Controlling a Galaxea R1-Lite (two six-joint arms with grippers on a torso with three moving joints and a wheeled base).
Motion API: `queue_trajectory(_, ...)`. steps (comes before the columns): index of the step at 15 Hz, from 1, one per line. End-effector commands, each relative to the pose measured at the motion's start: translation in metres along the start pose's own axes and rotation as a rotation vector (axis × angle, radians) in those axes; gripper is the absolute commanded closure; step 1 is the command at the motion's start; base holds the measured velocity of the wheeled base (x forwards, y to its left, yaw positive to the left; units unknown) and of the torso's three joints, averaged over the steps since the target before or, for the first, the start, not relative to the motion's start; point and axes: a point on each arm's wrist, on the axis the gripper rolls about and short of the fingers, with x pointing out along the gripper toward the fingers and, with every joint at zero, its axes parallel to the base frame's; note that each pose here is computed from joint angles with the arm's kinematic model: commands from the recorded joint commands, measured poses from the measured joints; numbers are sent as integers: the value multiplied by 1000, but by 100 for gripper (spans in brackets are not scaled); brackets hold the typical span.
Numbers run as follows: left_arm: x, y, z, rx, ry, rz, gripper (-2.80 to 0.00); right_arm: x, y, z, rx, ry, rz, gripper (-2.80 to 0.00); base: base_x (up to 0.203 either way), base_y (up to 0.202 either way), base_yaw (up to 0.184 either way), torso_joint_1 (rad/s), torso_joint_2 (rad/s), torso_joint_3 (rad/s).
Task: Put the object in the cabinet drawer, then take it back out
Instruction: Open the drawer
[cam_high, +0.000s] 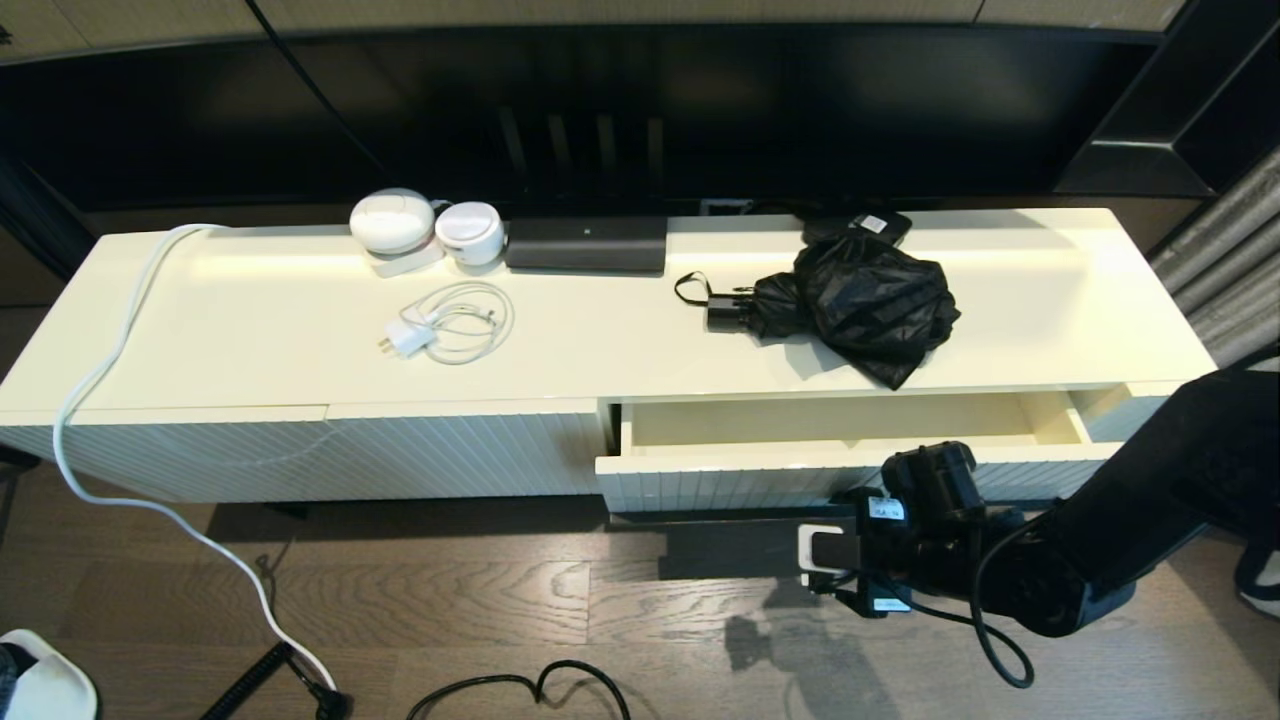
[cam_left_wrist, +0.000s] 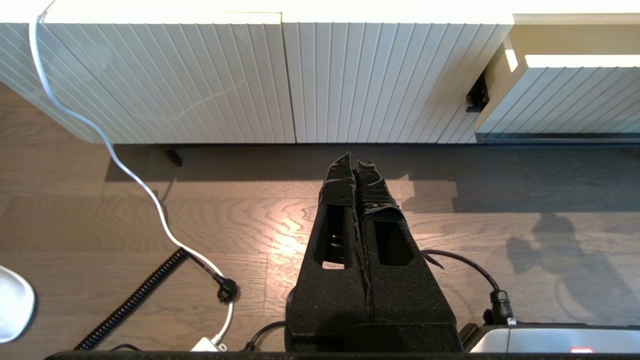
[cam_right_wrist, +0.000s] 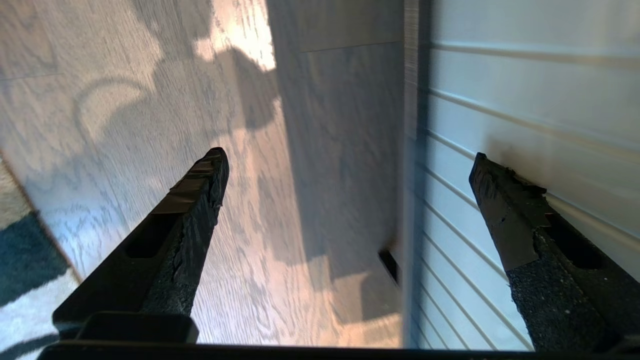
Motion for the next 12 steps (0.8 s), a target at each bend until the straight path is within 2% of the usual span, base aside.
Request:
queue_trajectory(1,0,0,0,-1,1,-1,0,-31,-15,8,-11,-32,-73,-280,0,0,0,0,0,0)
queue_trajectory(3,0,0,0,-1,0,-1,0,-67,-21,14,-18,-55,-113,-280,0,0,0,0,0,0)
queue_trajectory(4,0,0,0,-1,0,0,0,-88,-22,17,-22,-64,-135,0,0,0,0,0,0,0)
queue_trajectory(10,0,0,0,-1,1,-1,0,-209,-8,19,-27,-50,-149,0,0,0,0,0,0,0)
queue_trajectory(12,0,0,0,-1,0,0,0,-229,-4,19,-27,-28,-125,0,0,0,0,0,0,0)
